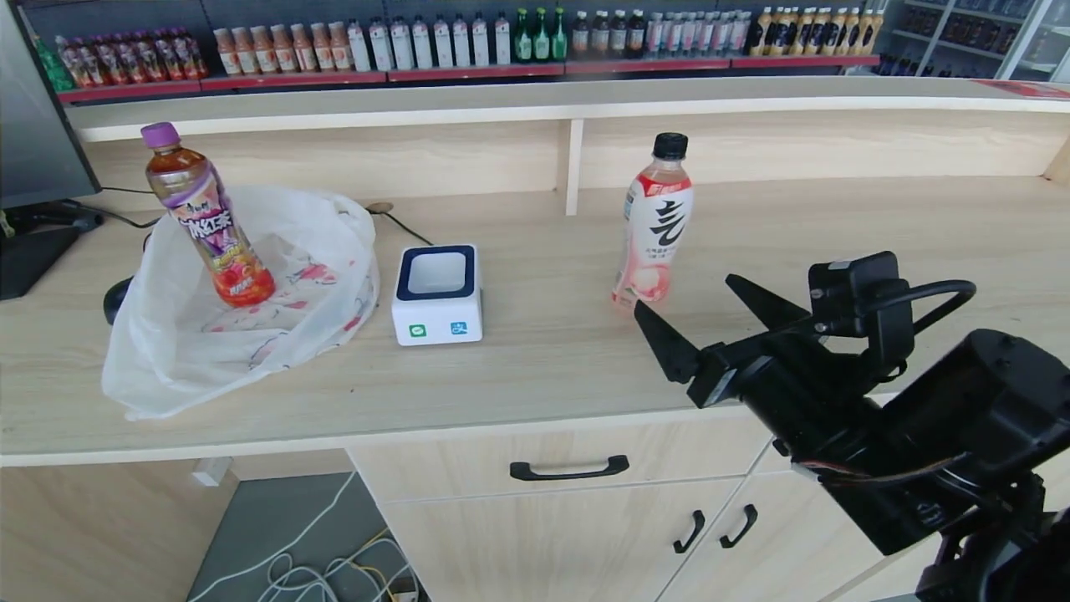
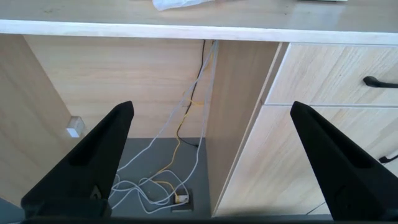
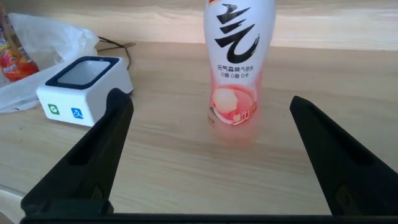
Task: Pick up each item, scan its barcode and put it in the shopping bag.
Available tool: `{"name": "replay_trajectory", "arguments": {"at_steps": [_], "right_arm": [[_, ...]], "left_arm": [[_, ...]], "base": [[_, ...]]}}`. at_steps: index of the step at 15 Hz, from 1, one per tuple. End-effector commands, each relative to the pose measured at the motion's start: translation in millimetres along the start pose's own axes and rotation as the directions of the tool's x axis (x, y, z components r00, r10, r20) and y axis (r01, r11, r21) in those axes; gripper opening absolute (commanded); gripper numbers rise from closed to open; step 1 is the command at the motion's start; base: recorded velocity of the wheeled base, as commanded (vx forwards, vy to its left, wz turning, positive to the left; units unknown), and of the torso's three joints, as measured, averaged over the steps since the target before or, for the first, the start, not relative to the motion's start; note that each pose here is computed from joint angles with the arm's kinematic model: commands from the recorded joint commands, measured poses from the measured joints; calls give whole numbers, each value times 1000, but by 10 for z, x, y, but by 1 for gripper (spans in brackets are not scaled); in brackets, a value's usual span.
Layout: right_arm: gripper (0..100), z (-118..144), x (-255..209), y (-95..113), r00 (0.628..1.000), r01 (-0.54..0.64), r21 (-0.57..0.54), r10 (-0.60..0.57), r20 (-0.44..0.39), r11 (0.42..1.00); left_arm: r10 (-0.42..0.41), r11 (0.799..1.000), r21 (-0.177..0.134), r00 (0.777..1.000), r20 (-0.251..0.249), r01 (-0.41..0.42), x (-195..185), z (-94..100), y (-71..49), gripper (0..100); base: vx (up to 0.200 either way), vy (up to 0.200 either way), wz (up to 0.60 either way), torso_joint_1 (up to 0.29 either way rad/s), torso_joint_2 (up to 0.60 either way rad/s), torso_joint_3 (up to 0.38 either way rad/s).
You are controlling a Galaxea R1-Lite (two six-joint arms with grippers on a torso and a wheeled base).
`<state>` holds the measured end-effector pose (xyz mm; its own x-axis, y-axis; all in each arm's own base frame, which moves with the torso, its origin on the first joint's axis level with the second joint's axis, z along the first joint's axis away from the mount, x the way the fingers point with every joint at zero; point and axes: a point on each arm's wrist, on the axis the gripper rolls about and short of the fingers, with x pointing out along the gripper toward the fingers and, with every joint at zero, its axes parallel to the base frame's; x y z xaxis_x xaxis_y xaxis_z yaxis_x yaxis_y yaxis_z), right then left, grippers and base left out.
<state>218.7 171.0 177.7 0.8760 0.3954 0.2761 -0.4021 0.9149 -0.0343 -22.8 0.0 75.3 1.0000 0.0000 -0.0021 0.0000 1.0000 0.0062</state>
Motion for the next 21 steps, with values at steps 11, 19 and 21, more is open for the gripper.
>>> {"name": "replay_trajectory", "arguments": {"at_steps": [11,19,21], "right_arm": [[100,31,564,-212,997,72,-37,-72,7,997],[100,-209,952,-261,995,97,-51,-98,-15,994],[100,-281,1010,-267,995,100,-56,-102,-23,993]], "left_arm": [[0,1000,0,1000,-1,0,1,0,0,100],[0,1000,0,1000,-1,0,1,0,0,100],[0,1000,0,1000,-1,0,1,0,0,100]], "base": [[0,0,0,0,0,0],[0,0,0,0,0,0],[0,0,0,0,0,0]]}}
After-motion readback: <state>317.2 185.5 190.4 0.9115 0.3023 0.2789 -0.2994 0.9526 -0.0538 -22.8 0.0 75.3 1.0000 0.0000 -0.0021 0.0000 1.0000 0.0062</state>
